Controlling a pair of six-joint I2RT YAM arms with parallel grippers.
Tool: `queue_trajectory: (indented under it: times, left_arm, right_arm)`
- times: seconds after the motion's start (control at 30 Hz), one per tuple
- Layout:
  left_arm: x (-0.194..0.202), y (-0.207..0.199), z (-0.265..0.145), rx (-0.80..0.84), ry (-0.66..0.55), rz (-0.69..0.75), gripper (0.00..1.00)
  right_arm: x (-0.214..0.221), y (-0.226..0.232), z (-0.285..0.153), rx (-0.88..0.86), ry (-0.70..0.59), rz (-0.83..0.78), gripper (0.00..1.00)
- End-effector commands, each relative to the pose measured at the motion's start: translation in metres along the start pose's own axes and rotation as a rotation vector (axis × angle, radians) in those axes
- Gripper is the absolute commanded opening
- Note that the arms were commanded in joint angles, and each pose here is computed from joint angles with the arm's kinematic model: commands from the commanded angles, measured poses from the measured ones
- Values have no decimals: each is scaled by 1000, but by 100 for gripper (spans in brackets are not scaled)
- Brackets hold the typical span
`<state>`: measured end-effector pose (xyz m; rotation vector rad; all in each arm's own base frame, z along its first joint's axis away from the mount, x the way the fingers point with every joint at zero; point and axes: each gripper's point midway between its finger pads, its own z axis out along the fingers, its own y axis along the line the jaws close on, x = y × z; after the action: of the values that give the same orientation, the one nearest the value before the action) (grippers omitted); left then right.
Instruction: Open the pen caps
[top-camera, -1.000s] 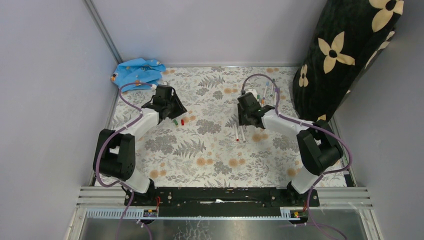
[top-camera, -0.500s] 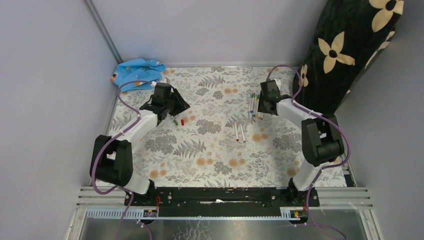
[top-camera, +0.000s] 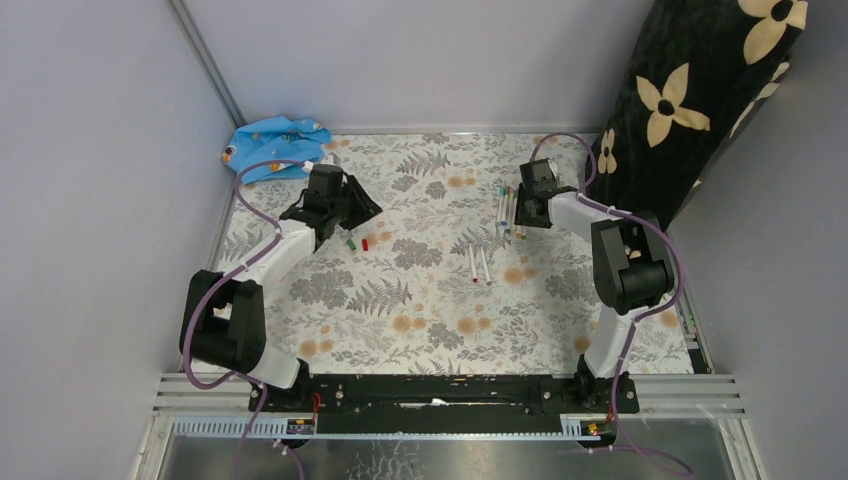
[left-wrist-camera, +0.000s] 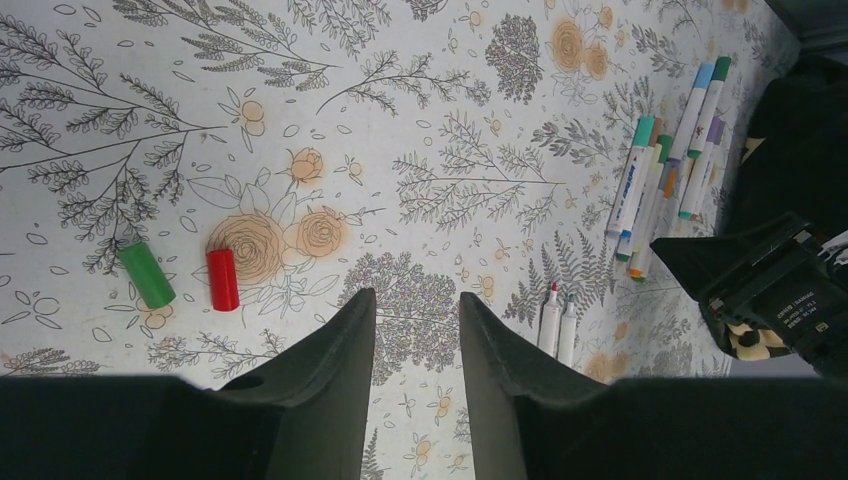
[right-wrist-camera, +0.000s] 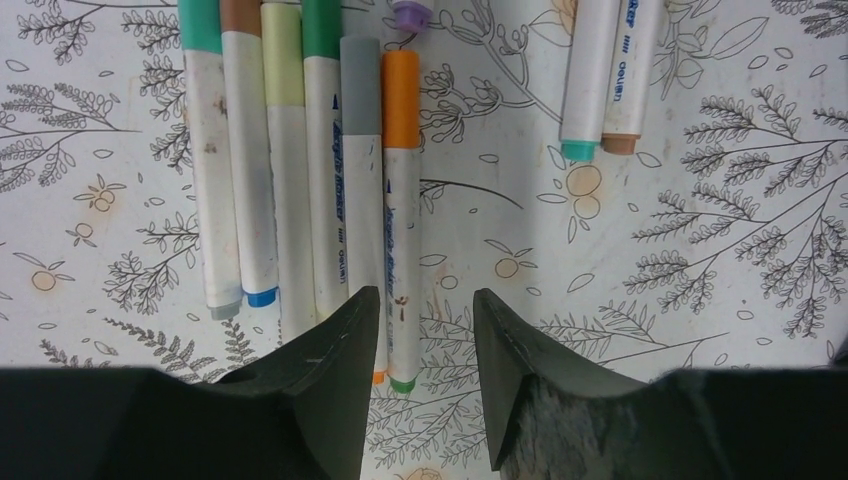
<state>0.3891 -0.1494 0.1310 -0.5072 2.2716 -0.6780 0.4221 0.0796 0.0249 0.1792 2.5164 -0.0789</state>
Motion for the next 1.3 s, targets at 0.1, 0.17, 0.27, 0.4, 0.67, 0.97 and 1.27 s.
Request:
queue_trajectory:
  times: [0.1,0.17,0.27,0.4,0.67,0.97,1.27]
  left_arm:
    - [-12,-20,-3,68,-45,11,43]
    - [-12,-19,-2,67,-44,10,43]
    - [-11,-19,-2,66,-44,9,43]
    - [-10,-19,-1,64,-42,8,43]
    - [-9,-18,1,62,-39,8,43]
    - [-10,-21,1,70,-34,7,43]
    - [-9,-24,-5,84,-32,8,51]
  right_arm:
    - [-20,-1,0,-24,-42,7,46]
    - [-20,-1,1,-26,-39,7,46]
    - [-17,0,3,-34,-30,2,46]
    - [-10,3,8,-52,-8,-5,45]
    - [-4,3,15,-49,21,-12,45]
    - [16,5,22,-49,118,-12,15]
    - [11,-2,-7,-54,71,3,0]
